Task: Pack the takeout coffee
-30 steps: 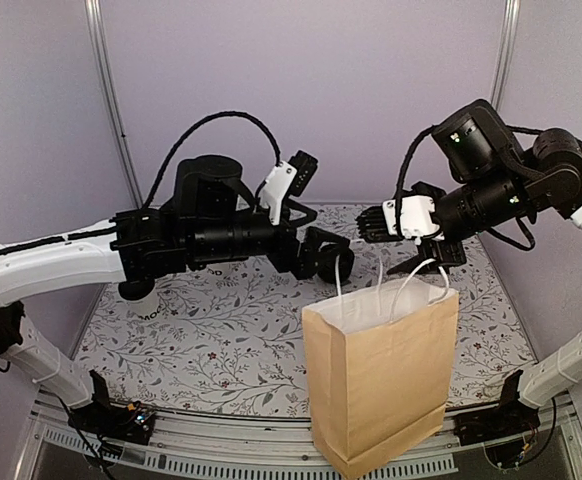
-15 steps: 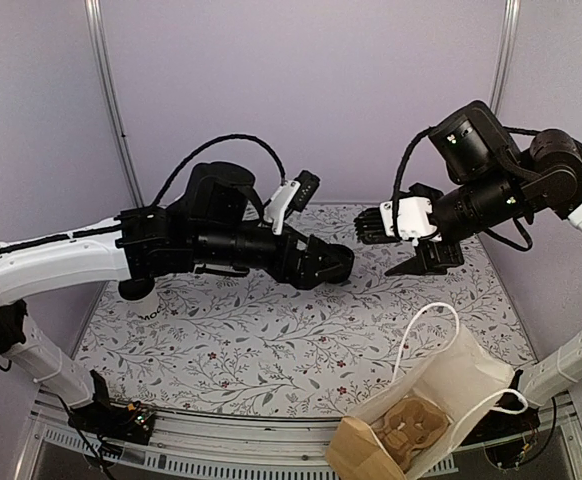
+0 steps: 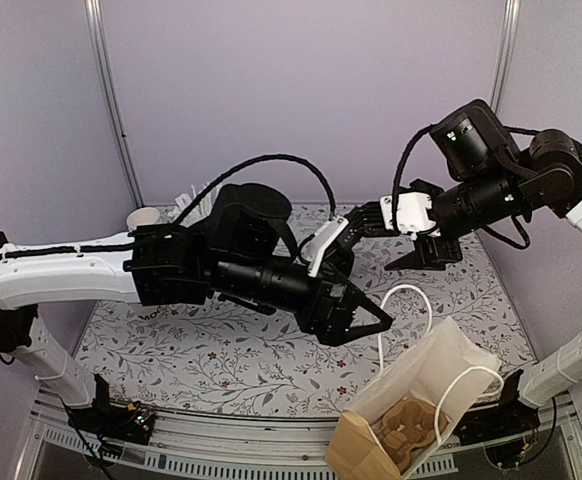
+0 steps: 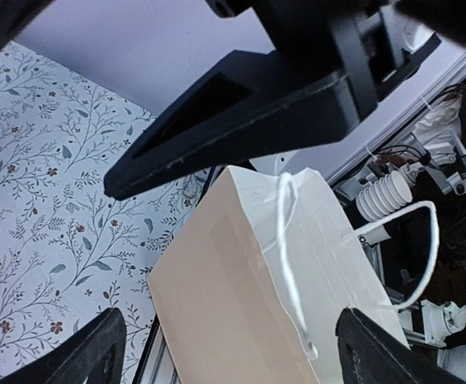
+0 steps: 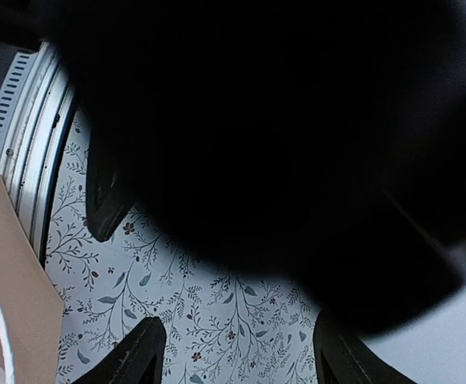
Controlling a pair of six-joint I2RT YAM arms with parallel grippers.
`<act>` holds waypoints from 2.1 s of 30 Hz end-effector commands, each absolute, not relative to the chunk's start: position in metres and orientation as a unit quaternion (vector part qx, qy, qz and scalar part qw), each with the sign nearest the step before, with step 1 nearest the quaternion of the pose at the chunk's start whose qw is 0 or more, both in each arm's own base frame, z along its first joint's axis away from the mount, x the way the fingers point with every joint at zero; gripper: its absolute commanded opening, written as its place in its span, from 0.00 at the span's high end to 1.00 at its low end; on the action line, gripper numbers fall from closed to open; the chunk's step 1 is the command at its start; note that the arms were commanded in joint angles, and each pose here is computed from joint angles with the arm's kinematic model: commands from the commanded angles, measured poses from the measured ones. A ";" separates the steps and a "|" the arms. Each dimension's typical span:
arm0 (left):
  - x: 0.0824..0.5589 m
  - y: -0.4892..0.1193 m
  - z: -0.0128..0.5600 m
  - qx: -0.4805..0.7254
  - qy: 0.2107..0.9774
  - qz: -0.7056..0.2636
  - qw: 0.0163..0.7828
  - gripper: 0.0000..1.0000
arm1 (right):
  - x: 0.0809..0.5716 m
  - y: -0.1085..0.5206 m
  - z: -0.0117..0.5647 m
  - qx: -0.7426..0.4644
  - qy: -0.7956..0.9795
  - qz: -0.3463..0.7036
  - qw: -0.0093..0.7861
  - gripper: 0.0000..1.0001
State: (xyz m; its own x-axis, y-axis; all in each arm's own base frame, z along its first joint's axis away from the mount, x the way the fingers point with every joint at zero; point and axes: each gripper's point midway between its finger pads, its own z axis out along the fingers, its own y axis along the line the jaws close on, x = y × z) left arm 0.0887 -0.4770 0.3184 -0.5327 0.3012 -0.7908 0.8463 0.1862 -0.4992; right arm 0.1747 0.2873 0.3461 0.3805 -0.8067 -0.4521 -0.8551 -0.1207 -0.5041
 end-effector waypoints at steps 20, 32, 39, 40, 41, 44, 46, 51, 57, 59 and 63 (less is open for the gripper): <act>0.181 -0.465 0.362 0.443 0.707 -0.305 0.460 1.00 | 0.246 0.207 0.352 -0.558 0.682 0.112 0.458 0.36; 0.137 -0.476 0.348 0.481 0.678 -0.331 0.446 1.00 | 0.236 0.210 0.312 -0.555 0.689 0.148 0.441 0.36; 0.065 -0.473 0.346 0.514 0.645 -0.381 0.418 1.00 | 0.236 0.209 0.300 -0.545 0.696 0.151 0.442 0.36; 0.055 -0.471 0.344 0.516 0.642 -0.389 0.413 1.00 | 0.237 0.209 0.296 -0.544 0.699 0.151 0.439 0.36; 0.045 -0.468 0.340 0.519 0.640 -0.396 0.406 1.00 | 0.237 0.209 0.294 -0.544 0.699 0.152 0.438 0.36; 0.020 -0.459 0.334 0.520 0.638 -0.413 0.389 1.00 | 0.237 0.209 0.290 -0.542 0.704 0.152 0.433 0.36; 0.005 -0.454 0.333 0.522 0.634 -0.428 0.378 1.00 | 0.237 0.209 0.288 -0.542 0.705 0.153 0.431 0.36; -0.028 -0.448 0.321 0.546 0.612 -0.466 0.331 1.00 | 0.240 0.210 0.284 -0.542 0.709 0.155 0.424 0.36; -0.057 -0.448 0.305 0.578 0.593 -0.490 0.273 1.00 | 0.240 0.211 0.276 -0.545 0.713 0.157 0.414 0.36; -0.066 -0.447 0.307 0.584 0.584 -0.500 0.261 1.00 | 0.238 0.211 0.273 -0.546 0.713 0.160 0.410 0.36; -0.077 -0.443 0.313 0.596 0.567 -0.516 0.239 1.00 | 0.236 0.212 0.272 -0.549 0.711 0.165 0.408 0.36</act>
